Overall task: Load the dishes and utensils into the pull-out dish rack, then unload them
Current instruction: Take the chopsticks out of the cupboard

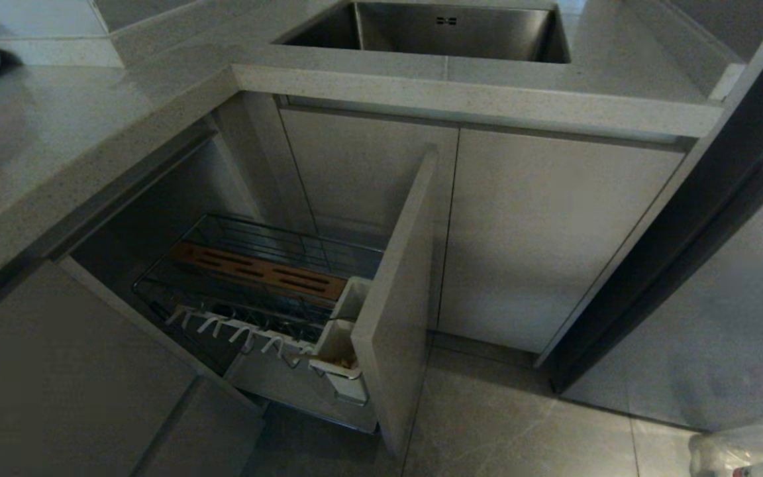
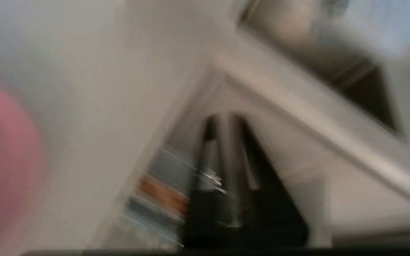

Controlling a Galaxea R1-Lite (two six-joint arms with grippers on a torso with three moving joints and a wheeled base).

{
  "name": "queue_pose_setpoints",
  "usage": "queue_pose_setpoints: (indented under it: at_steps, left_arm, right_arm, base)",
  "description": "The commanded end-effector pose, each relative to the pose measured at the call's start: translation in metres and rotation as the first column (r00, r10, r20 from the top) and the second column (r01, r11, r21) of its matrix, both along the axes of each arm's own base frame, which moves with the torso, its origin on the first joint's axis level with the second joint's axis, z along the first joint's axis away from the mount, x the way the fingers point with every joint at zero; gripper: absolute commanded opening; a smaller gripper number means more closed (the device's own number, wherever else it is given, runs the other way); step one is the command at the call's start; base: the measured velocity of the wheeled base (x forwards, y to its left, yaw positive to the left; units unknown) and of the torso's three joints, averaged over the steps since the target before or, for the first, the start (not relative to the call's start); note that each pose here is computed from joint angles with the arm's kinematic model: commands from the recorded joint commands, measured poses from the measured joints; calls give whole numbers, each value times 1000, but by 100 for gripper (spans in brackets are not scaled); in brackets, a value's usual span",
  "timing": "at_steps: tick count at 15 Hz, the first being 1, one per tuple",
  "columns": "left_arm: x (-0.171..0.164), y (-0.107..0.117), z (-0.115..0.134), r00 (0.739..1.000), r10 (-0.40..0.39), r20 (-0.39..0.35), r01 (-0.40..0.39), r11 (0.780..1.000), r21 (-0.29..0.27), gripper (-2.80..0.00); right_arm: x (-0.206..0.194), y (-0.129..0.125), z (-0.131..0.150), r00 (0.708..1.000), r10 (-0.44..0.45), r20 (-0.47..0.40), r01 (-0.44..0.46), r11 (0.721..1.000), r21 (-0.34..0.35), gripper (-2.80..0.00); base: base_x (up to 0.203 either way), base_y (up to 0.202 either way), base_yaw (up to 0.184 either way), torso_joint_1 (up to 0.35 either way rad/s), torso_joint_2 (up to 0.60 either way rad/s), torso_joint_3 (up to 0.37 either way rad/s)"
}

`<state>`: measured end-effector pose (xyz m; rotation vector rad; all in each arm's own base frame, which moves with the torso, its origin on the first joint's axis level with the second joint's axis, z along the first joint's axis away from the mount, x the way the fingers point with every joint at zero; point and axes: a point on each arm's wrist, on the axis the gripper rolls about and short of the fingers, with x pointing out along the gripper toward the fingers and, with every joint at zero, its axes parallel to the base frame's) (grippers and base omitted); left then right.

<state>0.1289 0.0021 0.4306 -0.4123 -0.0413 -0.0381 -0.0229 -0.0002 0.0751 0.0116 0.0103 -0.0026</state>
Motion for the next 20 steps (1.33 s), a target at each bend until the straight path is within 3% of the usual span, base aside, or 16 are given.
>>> queue_pose_setpoints:
  at_steps: [1, 4, 7, 10, 13, 15, 18, 20]
  left_arm:
    - [33, -14, -14, 987, -92, -130, 89, 996, -30, -280]
    - [57, -31, -35, 932, -164, -322, 161, 986, -37, -280]
    - [71, -48, -53, 870, -220, -441, 237, 971, -18, -280]
    - [81, -71, -79, 758, -257, -599, 311, 950, -13, -280]
    - [81, -80, -113, 649, -202, -733, 311, 950, 14, -280]
    - [80, -80, -133, 585, -175, -792, 287, 958, 0, -280]
    - [74, -82, -146, 538, -172, -825, 240, 970, -46, -280]
    - [69, -91, -157, 493, -184, -850, 243, 968, -69, -280]
  right_arm:
    - [0, 0, 0, 1000, 1, 0, -1, 1000, 1, -280]
    - [0, 0, 0, 1000, 1, 0, -1, 1000, 1, -280]
    - [0, 0, 0, 1000, 0, 0, 0, 1000, 1, -280]
    - [0, 0, 0, 1000, 1, 0, -1, 1000, 1, -280]
    - [0, 0, 0, 1000, 1, 0, -1, 1000, 0, -280]
    - [0, 0, 0, 1000, 0, 0, 0, 1000, 1, -280]
    - [0, 0, 0, 1000, 1, 0, -1, 1000, 1, -280]
    - [0, 0, 0, 1000, 0, 0, 0, 1000, 1, -280]
  base:
    - [0, 0, 0, 0, 0, 0]
    - [0, 0, 0, 0, 0, 0]
    - [0, 0, 0, 0, 0, 0]
    - [0, 0, 0, 0, 0, 0]
    - [0, 0, 0, 0, 0, 0]
    - [0, 0, 0, 0, 0, 0]
    - [0, 0, 0, 0, 0, 0]
    - [0, 0, 0, 0, 0, 0]
